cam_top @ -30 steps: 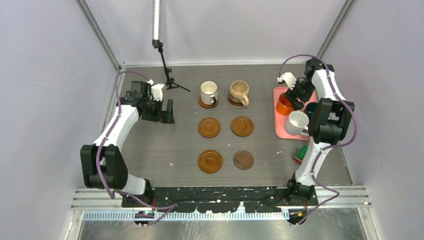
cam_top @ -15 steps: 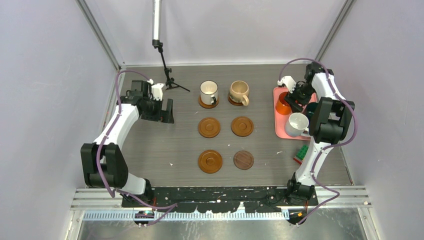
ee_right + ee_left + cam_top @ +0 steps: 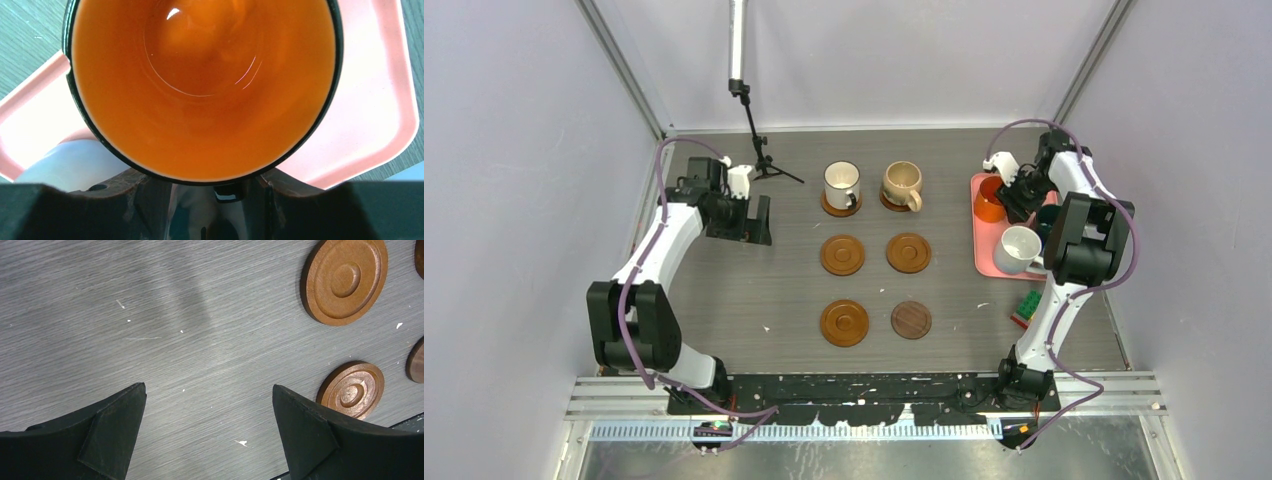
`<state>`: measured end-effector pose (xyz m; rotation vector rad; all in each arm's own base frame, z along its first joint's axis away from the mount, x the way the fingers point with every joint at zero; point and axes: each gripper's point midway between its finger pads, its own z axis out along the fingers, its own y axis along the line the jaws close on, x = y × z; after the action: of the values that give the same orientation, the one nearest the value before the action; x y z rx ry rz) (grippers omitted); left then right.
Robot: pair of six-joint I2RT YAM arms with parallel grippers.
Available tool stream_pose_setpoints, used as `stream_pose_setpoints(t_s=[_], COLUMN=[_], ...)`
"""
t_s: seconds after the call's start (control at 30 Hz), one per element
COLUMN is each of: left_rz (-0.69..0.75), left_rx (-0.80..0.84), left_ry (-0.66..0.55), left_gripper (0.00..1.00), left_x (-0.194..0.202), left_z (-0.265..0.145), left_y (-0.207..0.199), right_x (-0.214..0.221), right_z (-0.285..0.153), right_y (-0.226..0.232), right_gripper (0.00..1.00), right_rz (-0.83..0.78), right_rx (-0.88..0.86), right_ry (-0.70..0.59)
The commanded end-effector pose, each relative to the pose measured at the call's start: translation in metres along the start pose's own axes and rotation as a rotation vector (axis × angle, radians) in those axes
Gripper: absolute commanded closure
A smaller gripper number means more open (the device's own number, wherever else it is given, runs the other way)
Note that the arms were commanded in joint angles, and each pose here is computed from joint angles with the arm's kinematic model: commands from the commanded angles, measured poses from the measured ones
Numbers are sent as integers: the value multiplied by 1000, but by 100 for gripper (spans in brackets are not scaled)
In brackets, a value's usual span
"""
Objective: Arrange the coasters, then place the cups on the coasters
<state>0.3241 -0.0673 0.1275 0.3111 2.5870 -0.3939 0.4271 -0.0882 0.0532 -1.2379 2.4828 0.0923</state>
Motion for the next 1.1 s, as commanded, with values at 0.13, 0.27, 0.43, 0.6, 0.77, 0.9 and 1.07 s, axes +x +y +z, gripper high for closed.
stream_pose_setpoints(t_s=[0.13, 0.27, 0.43, 0.6, 0.77, 0.9, 1.07], left_rz=[18, 17, 29, 36, 34, 37, 30], left_rx=[-5, -8, -15, -20, -20, -19, -8], left_ry=[-21, -17, -12, -6, -8, -20, -26], left_gripper=[0, 0, 0, 0, 0, 0, 0], left_x=[-14, -13, -15, -12, -10, -11, -11], left_z=[-5, -4, -6, -7, -6, -6, -5], left_y=[-1, 0, 1, 2, 2, 2, 0], right_x=[-18, -16, -19, -25, -26, -34, -51], right_z=[8, 13, 19, 17, 7, -7, -29], right_y=[-5, -5, -5, -8, -4, -6, -16], right_gripper=[49, 49, 51, 60, 71, 87, 99], right_rz=[63, 75, 79, 89, 29, 25, 83], right_rx=[17, 25, 28, 44, 57, 79, 134], right_ry=[-86, -95, -118, -147, -155, -181, -234])
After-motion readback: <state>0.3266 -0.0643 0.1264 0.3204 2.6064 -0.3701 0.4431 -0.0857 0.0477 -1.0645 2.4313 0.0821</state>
